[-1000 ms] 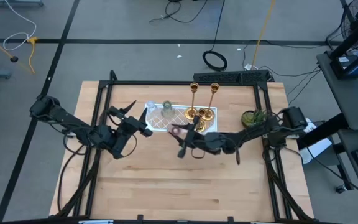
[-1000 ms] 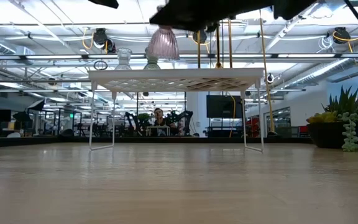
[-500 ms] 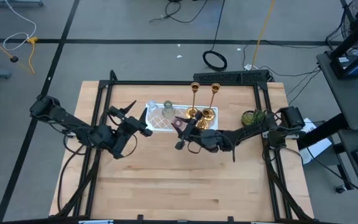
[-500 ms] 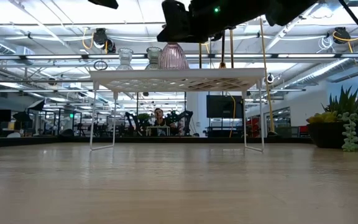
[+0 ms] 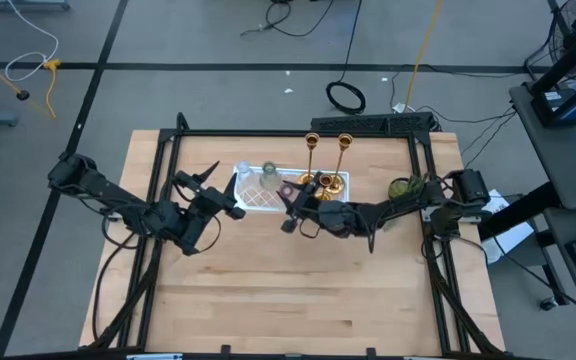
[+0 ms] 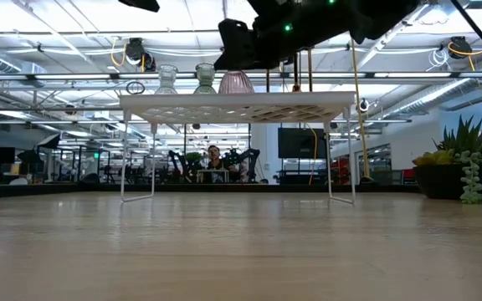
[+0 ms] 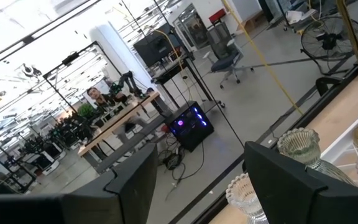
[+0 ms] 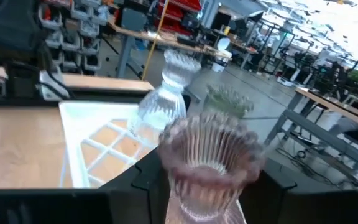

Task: Pick & Place candle stick holders
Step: Put the red candle holder on the shelf, then return to Home Position

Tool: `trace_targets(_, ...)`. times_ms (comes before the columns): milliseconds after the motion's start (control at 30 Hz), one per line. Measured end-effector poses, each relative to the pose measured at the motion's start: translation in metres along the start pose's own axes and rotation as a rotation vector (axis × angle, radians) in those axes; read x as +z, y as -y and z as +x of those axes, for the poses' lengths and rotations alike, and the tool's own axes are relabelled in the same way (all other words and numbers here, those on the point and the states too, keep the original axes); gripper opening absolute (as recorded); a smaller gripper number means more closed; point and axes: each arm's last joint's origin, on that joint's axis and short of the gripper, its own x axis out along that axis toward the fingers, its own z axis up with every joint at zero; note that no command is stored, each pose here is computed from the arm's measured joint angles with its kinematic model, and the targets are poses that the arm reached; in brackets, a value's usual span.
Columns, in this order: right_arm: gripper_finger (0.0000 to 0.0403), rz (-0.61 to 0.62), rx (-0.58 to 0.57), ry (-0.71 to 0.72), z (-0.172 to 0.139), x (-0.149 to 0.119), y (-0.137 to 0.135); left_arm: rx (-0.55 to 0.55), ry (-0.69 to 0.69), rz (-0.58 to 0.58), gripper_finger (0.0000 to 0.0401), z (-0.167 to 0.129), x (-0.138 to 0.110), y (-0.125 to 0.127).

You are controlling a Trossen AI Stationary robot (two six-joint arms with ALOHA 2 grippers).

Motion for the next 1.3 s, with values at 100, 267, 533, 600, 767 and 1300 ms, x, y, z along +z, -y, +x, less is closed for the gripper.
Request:
trace_targets(100,0.0158,-0.011,0.0,-0.009,0.001,-0.002,0.0,0.0,0.0,0.0,0.0246,0.0,0.0,0.0)
trace_targets(267,0.0185,-0.021,0.004,-0.007,0.0,-0.001,0.0,0.0,0.0,0.0,0.0246,0.0,0.0,0.0)
trace_targets(533,0.0248,-0.023,-0.003,0.007,-0.001,0.003,0.002,0.0,0.0,0.0,0.0246,0.0,0.0,0.0)
trace_targets(600,0.026,-0.018,-0.005,0.012,-0.002,0.005,0.003,0.0,0.0,0.0,0.0246,0.0,0.0,0.0)
trace_targets(767,0.0276,-0.019,-0.01,0.039,-0.007,0.015,0.008,0.0,-0.001,-0.004,0.0246,0.0,0.0,0.0)
trace_targets(1300,0.0265,-0.089,0.042,0.138,-0.03,0.047,0.018,-0.004,0.002,-0.008,0.0246,-0.001,0.0,0.0)
